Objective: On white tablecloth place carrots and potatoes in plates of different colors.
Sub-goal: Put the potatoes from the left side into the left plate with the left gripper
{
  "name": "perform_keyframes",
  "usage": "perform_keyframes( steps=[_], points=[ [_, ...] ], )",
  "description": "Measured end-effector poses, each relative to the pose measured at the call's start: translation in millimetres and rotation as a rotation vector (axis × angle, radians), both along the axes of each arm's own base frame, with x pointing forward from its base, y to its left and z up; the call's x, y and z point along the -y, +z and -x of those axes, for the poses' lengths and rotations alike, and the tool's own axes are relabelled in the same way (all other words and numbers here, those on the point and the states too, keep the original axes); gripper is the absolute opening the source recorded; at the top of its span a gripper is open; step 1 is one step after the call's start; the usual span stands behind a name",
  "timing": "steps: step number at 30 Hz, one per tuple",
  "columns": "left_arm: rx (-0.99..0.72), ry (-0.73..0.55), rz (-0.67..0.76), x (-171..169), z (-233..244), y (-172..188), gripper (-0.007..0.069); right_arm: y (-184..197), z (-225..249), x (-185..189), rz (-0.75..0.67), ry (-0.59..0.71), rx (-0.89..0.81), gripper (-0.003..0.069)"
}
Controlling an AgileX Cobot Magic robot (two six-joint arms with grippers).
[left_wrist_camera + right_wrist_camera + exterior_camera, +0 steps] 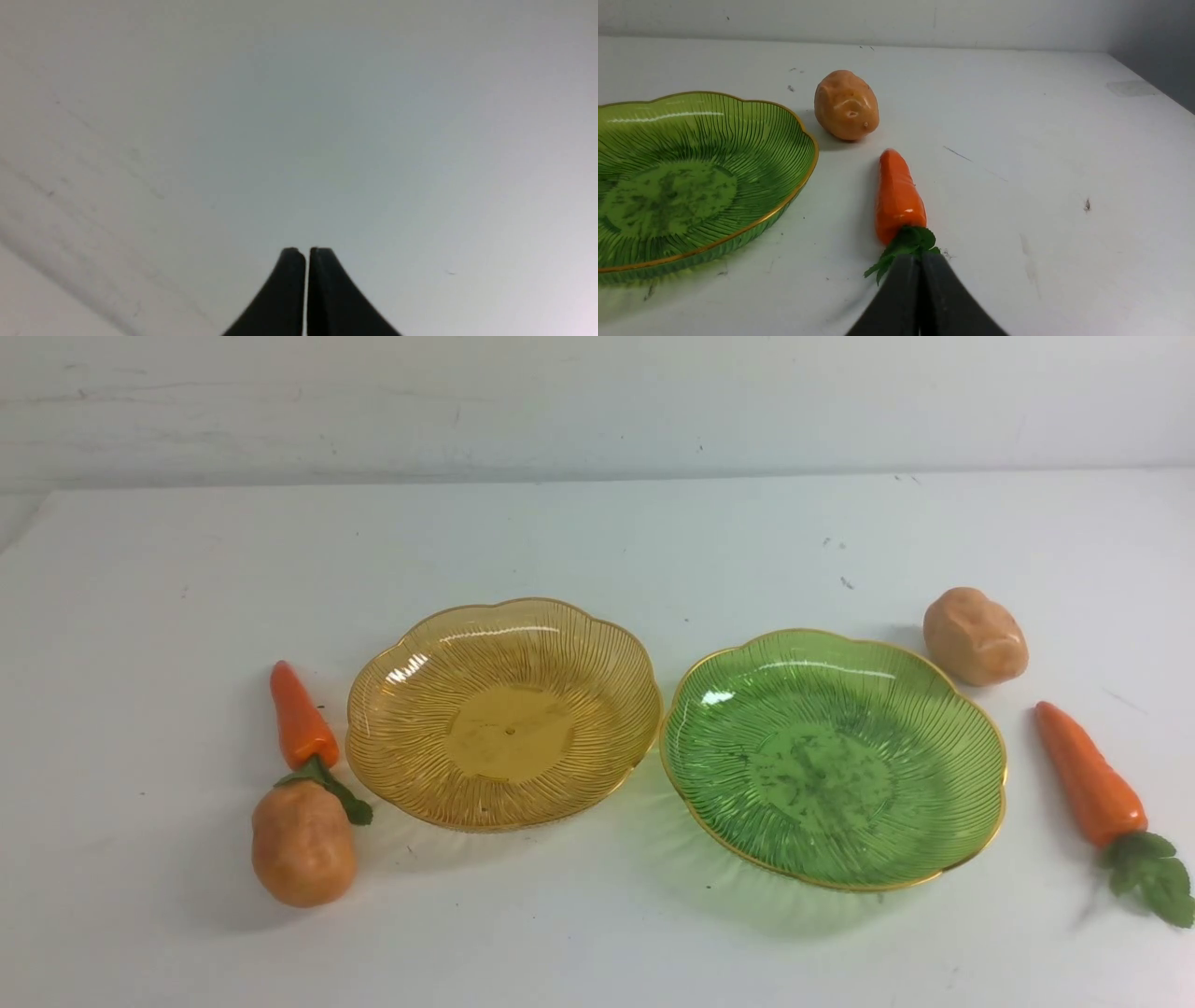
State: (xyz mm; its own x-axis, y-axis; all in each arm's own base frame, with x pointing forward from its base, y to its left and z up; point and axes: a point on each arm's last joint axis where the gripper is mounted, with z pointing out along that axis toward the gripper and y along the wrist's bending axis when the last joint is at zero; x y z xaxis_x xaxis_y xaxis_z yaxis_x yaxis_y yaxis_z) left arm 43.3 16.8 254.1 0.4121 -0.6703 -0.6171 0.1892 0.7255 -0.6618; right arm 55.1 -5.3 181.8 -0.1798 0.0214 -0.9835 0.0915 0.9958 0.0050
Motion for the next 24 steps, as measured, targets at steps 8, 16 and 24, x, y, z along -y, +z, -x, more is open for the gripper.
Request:
perform_keyframes(
  steps=[8, 16, 24],
  points=[
    [-0.242, -0.173, -0.332, 25, -10, 68, -0.0003, 17, -2, -3, -0.446, -0.010, 0.216, -0.0015],
    [-1.042, -0.503, -0.655, 46, -106, 61, -0.0003, 23, -1, 0, -0.833, -0.041, 0.314, -0.0015],
    [-1.420, -0.597, -0.699, 46, -186, 27, -0.0003, 22, -1, -1, -0.841, -0.037, 0.299, -0.0015]
  ],
)
